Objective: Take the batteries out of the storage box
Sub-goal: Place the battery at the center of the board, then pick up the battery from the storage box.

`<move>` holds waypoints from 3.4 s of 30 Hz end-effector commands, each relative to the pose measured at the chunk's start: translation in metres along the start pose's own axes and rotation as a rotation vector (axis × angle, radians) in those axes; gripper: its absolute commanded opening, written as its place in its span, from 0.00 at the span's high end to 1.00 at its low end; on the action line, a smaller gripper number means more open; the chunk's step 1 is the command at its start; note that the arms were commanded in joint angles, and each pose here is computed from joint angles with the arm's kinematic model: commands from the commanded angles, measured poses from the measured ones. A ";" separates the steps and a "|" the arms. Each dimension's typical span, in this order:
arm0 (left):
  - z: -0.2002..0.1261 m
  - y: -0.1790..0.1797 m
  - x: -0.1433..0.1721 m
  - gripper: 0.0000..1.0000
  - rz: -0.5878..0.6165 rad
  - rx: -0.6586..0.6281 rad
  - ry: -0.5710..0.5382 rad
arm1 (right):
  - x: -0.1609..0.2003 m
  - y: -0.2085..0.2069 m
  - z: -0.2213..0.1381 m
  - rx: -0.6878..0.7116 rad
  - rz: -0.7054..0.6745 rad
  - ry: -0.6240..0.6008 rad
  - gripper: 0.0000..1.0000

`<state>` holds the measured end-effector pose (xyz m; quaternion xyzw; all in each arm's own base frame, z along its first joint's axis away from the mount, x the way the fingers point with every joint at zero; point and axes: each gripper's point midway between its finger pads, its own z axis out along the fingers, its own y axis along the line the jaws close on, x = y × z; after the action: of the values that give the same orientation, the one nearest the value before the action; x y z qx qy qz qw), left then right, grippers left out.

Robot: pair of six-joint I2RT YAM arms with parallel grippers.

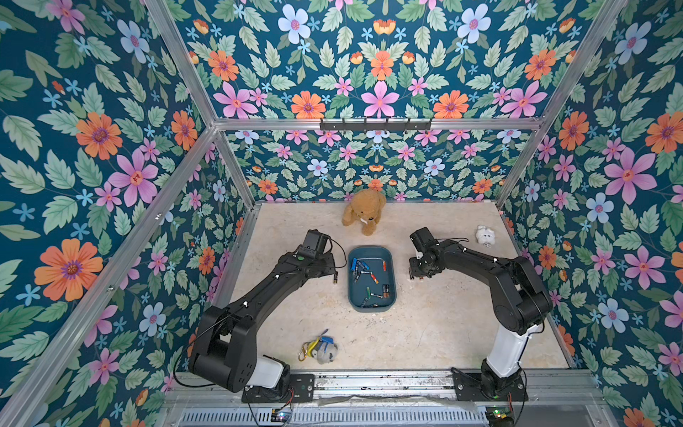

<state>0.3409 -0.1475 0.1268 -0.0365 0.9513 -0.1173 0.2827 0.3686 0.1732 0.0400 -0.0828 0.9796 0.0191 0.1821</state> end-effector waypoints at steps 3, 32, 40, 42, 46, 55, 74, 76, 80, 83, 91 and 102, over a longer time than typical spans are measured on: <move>-0.010 -0.012 -0.006 0.58 0.023 -0.003 -0.019 | -0.003 -0.004 -0.009 0.016 0.000 -0.009 0.71; 0.042 -0.113 0.074 0.53 0.145 0.051 0.202 | -0.012 -0.018 -0.030 0.010 0.052 -0.045 0.64; 0.060 -0.120 0.101 0.52 0.165 0.044 0.266 | -0.015 -0.020 -0.031 0.014 0.058 -0.049 0.63; 0.064 -0.120 0.104 0.52 0.165 0.047 0.275 | -0.014 -0.022 -0.029 0.017 0.061 -0.039 0.62; 0.069 -0.122 0.106 0.52 0.165 0.050 0.284 | -0.012 -0.026 -0.026 0.020 0.067 -0.033 0.62; 0.076 -0.119 0.116 0.55 0.168 0.037 0.311 | -0.009 -0.030 -0.022 0.023 0.073 -0.020 0.61; 0.087 -0.105 0.127 0.72 0.207 -0.044 0.349 | -0.009 -0.039 -0.017 0.028 0.098 -0.010 0.61; 0.088 -0.106 0.128 0.74 0.207 -0.043 0.350 | -0.009 -0.039 -0.017 0.028 0.098 -0.008 0.61; 0.089 -0.107 0.129 0.77 0.207 -0.042 0.353 | -0.009 -0.038 -0.017 0.027 0.096 -0.007 0.61; 0.090 -0.106 0.130 0.81 0.207 -0.044 0.356 | -0.008 -0.038 -0.017 0.025 0.096 -0.008 0.61; 0.089 -0.112 0.124 0.86 0.207 -0.030 0.346 | -0.014 -0.033 -0.016 0.004 0.099 -0.011 0.61; 0.076 -0.125 0.103 0.86 0.218 -0.003 0.318 | -0.024 -0.030 -0.027 -0.013 0.109 -0.038 0.61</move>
<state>0.2966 -0.3025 0.0360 0.0785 0.9819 -0.0969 0.1424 0.3864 0.1436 0.0670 -0.0349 0.9794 0.0302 0.1966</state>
